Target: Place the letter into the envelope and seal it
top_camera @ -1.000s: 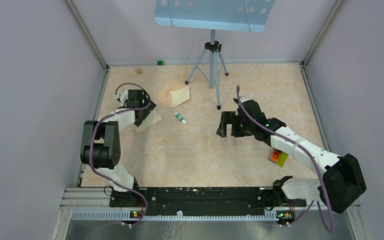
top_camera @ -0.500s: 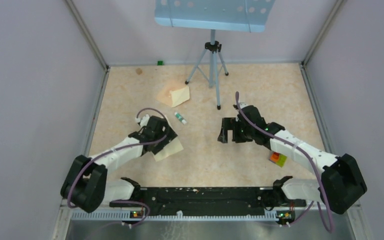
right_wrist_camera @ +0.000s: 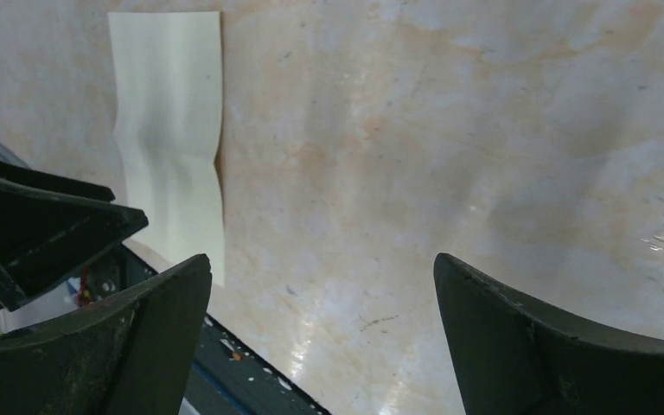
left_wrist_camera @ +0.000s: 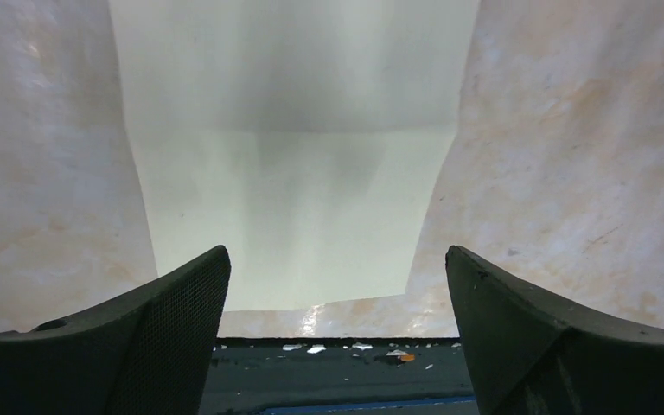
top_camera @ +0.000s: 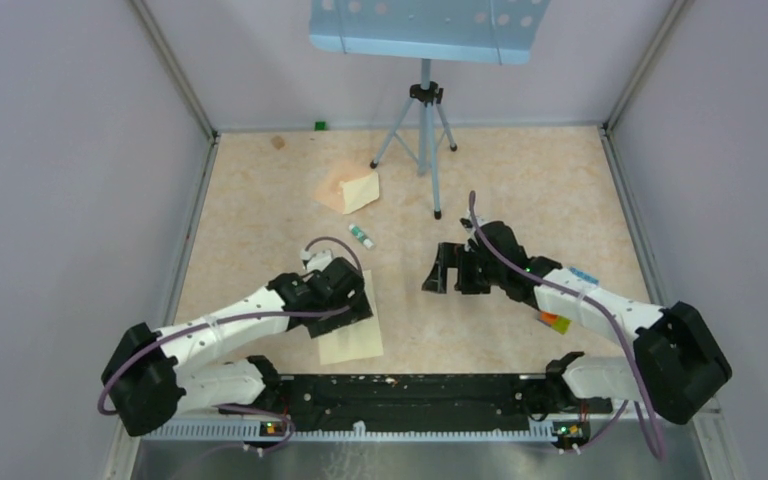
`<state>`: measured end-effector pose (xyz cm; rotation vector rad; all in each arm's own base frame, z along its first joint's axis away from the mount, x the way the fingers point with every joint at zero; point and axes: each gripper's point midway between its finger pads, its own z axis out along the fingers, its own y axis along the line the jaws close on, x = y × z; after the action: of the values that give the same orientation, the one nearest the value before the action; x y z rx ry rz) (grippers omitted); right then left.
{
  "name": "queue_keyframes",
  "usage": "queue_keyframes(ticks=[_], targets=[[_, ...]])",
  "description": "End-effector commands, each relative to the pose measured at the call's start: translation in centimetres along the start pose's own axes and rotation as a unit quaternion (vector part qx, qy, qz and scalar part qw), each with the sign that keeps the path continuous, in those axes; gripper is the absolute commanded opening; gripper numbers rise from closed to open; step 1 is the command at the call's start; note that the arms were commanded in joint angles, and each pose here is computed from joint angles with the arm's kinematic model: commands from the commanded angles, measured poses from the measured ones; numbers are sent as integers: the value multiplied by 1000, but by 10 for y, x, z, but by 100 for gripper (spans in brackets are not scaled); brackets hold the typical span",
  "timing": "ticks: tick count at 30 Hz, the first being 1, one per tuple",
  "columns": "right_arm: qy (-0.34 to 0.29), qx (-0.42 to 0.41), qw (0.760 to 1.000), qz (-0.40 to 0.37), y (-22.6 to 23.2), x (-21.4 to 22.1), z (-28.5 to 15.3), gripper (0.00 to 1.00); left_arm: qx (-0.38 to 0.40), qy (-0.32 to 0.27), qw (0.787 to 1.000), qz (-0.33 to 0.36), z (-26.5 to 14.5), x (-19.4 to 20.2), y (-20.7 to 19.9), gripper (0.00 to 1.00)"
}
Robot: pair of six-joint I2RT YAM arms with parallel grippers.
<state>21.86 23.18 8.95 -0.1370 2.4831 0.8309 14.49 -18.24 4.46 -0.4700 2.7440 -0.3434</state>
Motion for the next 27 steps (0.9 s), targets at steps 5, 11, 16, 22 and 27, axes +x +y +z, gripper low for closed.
queue_keyframes(ticks=[5,11,16,22,27], targets=[[16,-141,989,37,75,4,29,98,-50,-108,993,20,-43,-76,22,99],[32,-185,980,59,102,14,51,95,-41,-104,994,3,-27,-89,49,99],[57,-189,978,75,111,30,68,90,-27,-96,995,1,-10,-81,59,99],[64,-185,977,86,116,42,81,85,-15,-75,997,-15,5,-72,55,99],[67,-189,975,101,117,50,84,84,20,-45,999,-20,19,-58,47,99]])
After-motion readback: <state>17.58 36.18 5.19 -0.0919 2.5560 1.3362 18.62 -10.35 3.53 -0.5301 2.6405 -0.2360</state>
